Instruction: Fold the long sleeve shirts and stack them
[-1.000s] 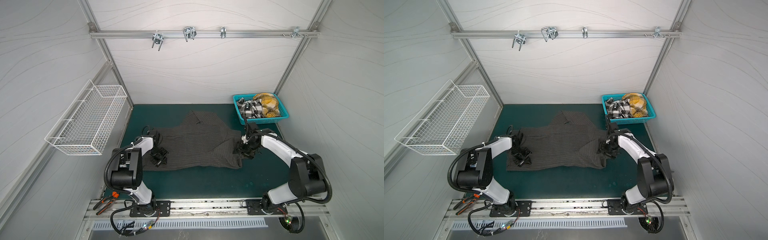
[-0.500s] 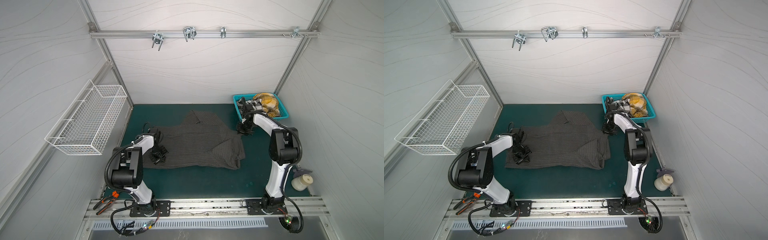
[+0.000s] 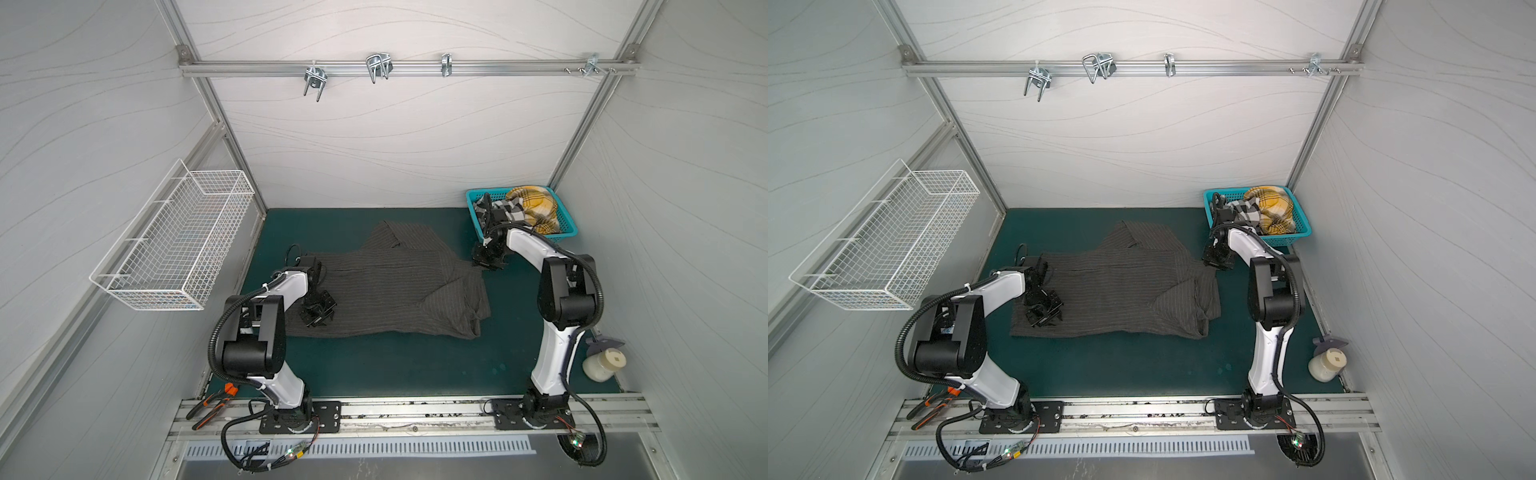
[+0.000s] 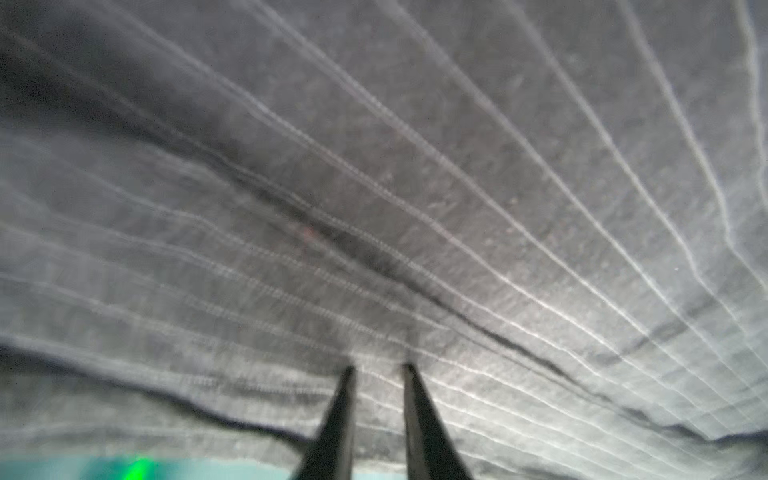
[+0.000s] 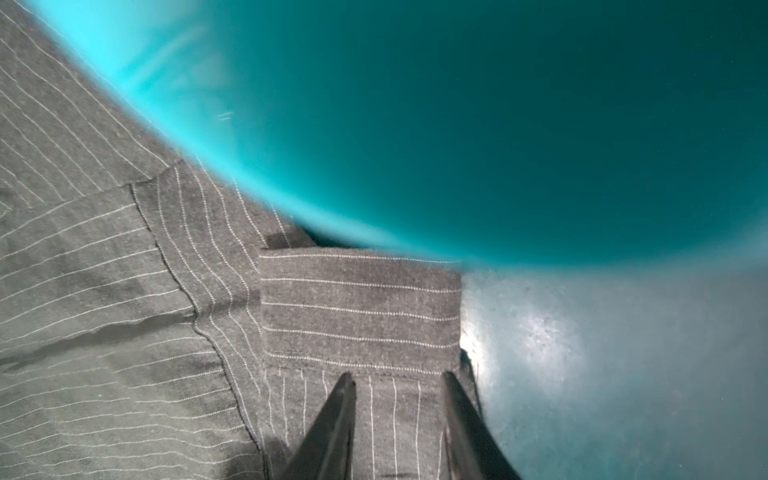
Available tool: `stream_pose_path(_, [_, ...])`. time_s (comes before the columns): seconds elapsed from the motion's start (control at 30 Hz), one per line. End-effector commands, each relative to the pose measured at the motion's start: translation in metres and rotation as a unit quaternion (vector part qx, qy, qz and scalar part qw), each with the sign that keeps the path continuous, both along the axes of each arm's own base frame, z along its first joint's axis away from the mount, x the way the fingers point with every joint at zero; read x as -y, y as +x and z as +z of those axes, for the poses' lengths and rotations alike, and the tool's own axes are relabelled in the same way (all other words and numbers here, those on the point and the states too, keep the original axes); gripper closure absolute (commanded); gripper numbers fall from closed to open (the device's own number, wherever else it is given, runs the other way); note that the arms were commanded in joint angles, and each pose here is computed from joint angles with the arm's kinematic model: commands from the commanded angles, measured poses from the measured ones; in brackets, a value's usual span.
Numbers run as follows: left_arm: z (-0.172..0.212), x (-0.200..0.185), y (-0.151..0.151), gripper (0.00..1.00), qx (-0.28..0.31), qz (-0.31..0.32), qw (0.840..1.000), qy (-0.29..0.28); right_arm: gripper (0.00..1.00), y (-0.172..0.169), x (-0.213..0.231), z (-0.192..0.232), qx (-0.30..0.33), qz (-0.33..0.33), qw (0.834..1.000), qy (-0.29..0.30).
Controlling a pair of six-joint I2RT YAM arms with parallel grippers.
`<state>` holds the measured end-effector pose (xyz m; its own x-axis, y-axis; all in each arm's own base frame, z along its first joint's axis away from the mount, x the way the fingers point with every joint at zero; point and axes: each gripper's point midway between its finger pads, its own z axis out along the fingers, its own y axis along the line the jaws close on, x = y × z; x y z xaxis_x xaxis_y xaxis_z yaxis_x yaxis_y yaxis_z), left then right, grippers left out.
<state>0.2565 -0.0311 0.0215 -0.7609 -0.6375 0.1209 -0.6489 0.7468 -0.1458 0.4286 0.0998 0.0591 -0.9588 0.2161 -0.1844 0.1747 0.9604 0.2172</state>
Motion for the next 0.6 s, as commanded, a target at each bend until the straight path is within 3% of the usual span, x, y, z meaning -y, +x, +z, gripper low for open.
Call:
stream_pose_path(0.0, [0.018, -0.005, -0.001, 0.59, 0.015, 0.004, 1.000, 0.015, 0.59, -0.042, 0.001, -0.030, -0.093, -0.001, 0.996, -0.001])
stream_pose_path(0.13, [0.034, -0.006, 0.007, 0.47, 0.042, 0.000, 0.999, 0.018, 0.47, -0.040, 0.000, -0.003, -0.044, 0.009, 0.999, -0.001])
stream_pose_path(0.27, [0.037, -0.002, 0.014, 0.49, 0.049, -0.007, 0.999, 0.009, 0.43, -0.041, 0.006, 0.031, 0.011, 0.010, 1.000, -0.016])
stream_pose_path(0.47, [0.056, 0.003, 0.024, 0.49, 0.101, -0.021, 0.994, 0.021, 0.63, -0.056, 0.007, 0.032, 0.011, 0.019, 1.000, -0.014])
stream_pose_path(0.57, [0.067, 0.005, 0.027, 0.51, 0.126, -0.022, 0.991, 0.023, 0.67, -0.059, 0.006, 0.016, -0.008, 0.016, 1.000, -0.012])
